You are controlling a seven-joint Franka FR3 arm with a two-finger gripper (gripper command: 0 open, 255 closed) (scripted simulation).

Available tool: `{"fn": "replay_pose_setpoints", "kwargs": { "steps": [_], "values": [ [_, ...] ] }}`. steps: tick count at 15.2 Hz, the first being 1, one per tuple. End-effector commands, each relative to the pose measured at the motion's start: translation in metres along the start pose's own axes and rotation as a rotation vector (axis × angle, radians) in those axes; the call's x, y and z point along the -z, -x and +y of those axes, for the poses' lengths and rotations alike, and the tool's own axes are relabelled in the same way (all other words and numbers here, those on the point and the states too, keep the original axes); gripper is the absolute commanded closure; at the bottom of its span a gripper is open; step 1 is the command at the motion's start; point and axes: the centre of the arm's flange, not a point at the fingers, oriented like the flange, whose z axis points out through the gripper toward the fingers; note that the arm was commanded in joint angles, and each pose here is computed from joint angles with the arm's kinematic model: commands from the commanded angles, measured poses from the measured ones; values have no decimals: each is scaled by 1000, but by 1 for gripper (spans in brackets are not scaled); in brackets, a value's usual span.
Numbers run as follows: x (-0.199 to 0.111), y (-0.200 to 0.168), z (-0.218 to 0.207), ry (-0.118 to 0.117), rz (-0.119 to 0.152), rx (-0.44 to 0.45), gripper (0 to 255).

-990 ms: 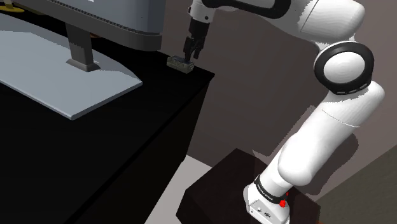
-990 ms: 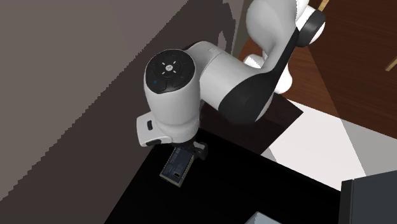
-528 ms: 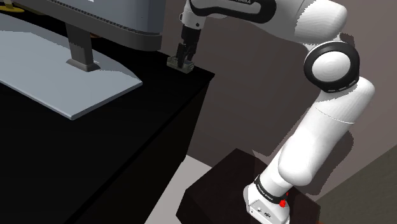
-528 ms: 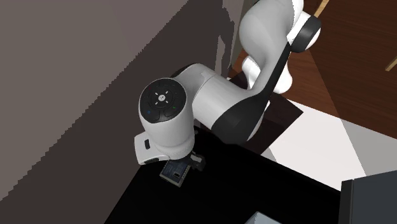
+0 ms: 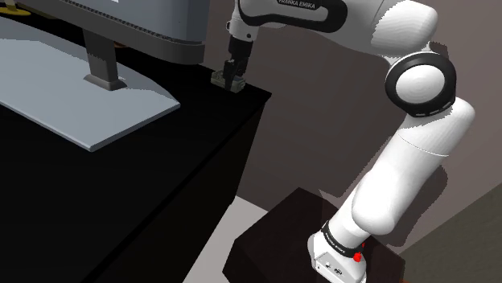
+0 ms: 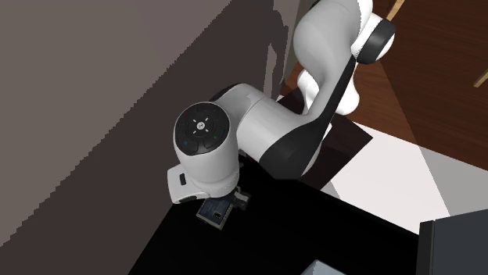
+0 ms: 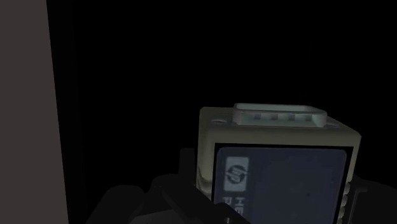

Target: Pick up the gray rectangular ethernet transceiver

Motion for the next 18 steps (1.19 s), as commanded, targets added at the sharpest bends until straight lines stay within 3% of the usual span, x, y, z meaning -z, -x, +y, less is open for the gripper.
{"fn": "replay_pose_setpoints", "kwargs": {
  "steps": [1, 5, 18],
  "values": [
    [0, 0, 0, 0, 0, 0, 255],
    [0, 0, 0, 0, 0, 0, 255],
    [69, 0, 0, 0, 0, 0, 255]
  ]
}}
